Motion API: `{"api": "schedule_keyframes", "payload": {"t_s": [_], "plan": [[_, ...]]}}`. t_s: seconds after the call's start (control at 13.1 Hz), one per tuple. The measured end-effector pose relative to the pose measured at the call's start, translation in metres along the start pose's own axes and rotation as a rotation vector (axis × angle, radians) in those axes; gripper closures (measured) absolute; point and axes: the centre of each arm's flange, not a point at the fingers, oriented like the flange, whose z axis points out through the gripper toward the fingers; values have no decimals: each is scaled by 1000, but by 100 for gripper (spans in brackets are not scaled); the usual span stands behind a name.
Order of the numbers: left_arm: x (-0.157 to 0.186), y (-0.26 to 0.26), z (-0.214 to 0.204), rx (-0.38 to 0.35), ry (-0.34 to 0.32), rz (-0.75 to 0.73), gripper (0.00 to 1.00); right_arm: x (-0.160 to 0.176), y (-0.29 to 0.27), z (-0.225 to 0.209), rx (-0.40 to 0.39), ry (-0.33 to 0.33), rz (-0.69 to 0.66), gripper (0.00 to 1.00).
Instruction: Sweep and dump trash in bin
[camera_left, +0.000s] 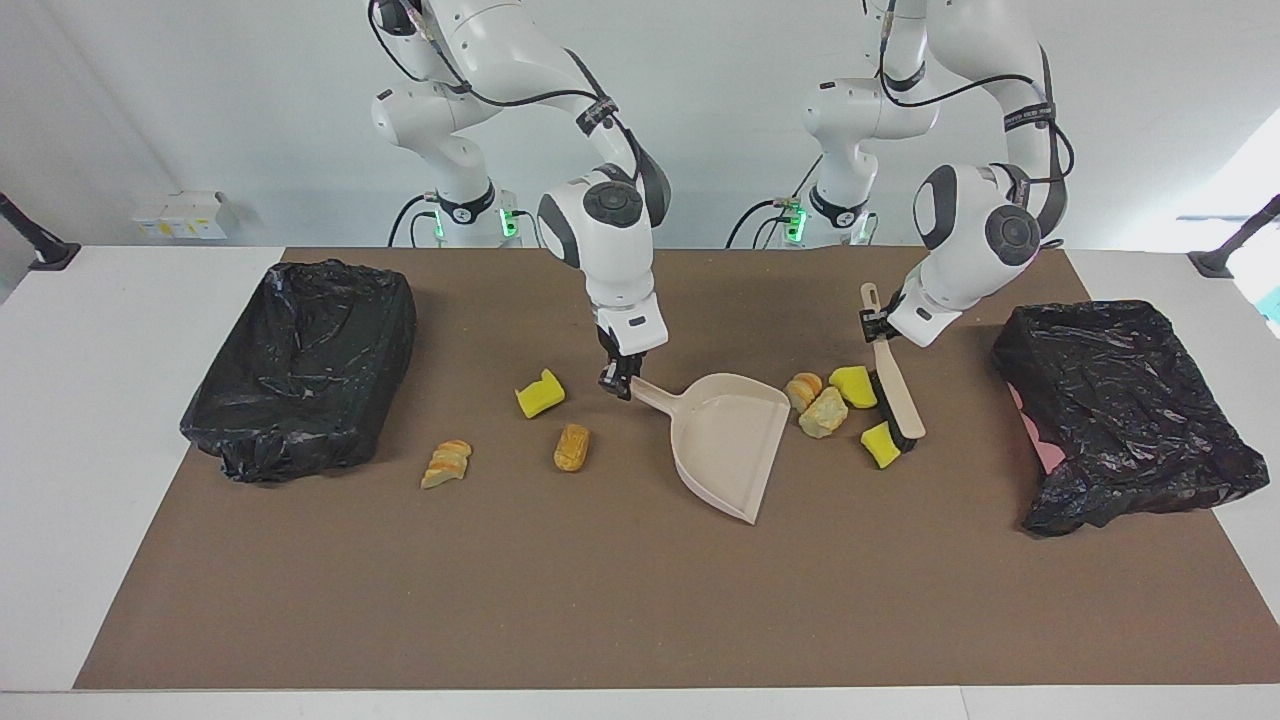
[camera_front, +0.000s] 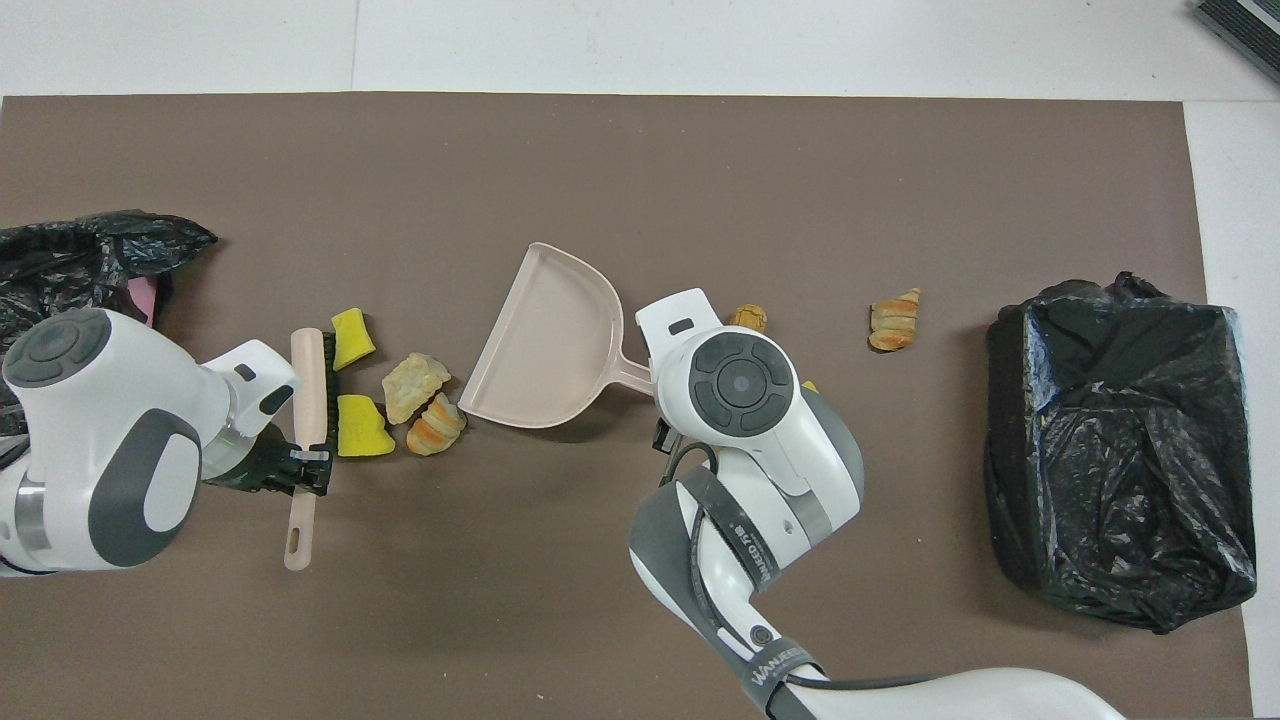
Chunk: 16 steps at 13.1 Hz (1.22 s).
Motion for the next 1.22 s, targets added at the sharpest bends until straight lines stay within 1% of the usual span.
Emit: {"api": "schedule_keyframes", "payload": {"t_s": [0.15, 0.31, 0.38, 0.46, 0.61, 0.69, 0.77, 0.84, 0.92, 0.99, 1.07, 1.15, 1.22], "plan": [[0, 0, 0, 0, 0, 0, 74, -12, 9, 0, 24, -28, -75, 66], [0, 0, 0, 0, 0, 0, 74, -18, 13, -1, 35, -39, -99, 66], [0, 0, 0, 0, 0, 0, 74, -18, 12, -1, 37, -41, -101, 59], [0, 0, 0, 0, 0, 0, 74, -16, 11, -1, 37, -39, -100, 47], [0, 0, 0, 0, 0, 0, 74, -12, 7, -2, 34, -34, -49, 42], [0, 0, 0, 0, 0, 0, 74, -9, 6, -3, 28, -28, -31, 38], [0, 1, 0, 0, 0, 0, 74, -6, 4, -3, 24, -23, -22, 38], [0, 1, 0, 1, 0, 1, 74, -5, 3, -2, 22, -21, -14, 42], [0, 1, 1, 1, 0, 2, 74, -4, 3, 0, 20, -17, -11, 42], [0, 2, 1, 1, 0, 2, 74, -4, 3, 2, 20, -18, -8, 50], [0, 2, 1, 1, 0, 2, 74, -4, 2, 4, 22, -20, -7, 64], [-1, 2, 1, 1, -1, 3, 74, -4, 3, 5, 23, -20, -5, 69], [-1, 2, 1, 2, -1, 4, 74, -4, 3, 5, 23, -20, -5, 69]]}}
